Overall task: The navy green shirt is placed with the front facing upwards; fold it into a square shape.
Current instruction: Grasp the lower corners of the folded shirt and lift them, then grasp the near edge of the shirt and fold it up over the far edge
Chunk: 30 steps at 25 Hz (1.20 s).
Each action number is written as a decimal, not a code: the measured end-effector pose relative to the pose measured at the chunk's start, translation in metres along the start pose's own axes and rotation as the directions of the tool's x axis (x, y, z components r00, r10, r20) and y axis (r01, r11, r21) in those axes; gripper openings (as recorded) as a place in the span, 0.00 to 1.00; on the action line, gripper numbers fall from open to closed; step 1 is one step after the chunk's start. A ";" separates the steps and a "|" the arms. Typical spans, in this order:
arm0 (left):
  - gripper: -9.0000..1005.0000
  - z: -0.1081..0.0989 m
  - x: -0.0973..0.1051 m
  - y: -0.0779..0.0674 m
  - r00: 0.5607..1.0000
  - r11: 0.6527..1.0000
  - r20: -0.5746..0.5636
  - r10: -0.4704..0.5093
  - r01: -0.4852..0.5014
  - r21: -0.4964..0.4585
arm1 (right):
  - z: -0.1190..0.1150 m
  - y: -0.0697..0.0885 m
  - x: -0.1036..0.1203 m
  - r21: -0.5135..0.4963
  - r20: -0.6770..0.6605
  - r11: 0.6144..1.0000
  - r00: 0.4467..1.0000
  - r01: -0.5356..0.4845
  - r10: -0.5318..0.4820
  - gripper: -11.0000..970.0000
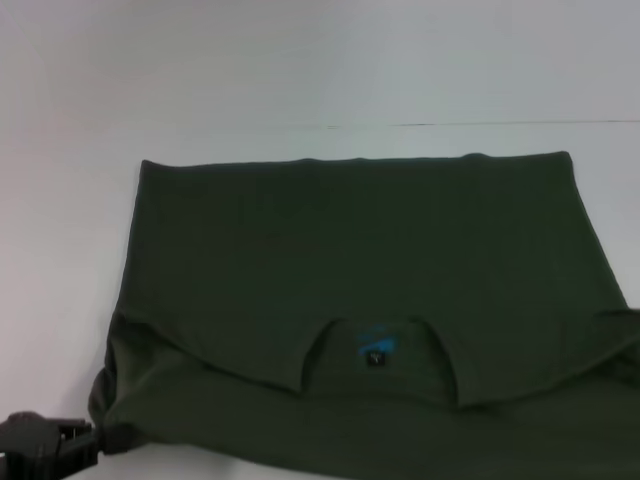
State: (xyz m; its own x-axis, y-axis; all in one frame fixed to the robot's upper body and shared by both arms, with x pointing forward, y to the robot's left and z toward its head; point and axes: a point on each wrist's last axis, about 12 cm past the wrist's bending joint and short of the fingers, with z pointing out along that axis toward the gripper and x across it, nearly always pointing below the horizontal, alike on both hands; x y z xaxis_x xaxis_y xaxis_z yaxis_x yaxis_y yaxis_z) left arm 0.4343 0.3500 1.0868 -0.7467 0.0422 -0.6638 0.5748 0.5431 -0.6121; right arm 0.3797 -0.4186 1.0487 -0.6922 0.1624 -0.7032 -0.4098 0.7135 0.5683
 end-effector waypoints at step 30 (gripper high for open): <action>0.04 0.066 -0.172 0.055 0.983 0.938 0.086 0.165 -0.129 -0.321 | 0.081 -0.036 -0.156 0.174 0.190 0.981 0.975 0.080 -0.113 0.07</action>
State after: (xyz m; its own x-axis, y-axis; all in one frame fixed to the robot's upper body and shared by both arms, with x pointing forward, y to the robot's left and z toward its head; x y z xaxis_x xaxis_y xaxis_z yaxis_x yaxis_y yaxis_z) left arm 0.6166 0.3171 1.1390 -0.6100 0.0587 -0.7903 0.5283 0.7734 -0.3503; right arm 0.5506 -0.4139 1.1032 -0.5160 0.2067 -0.8313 -0.3545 0.8320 0.4268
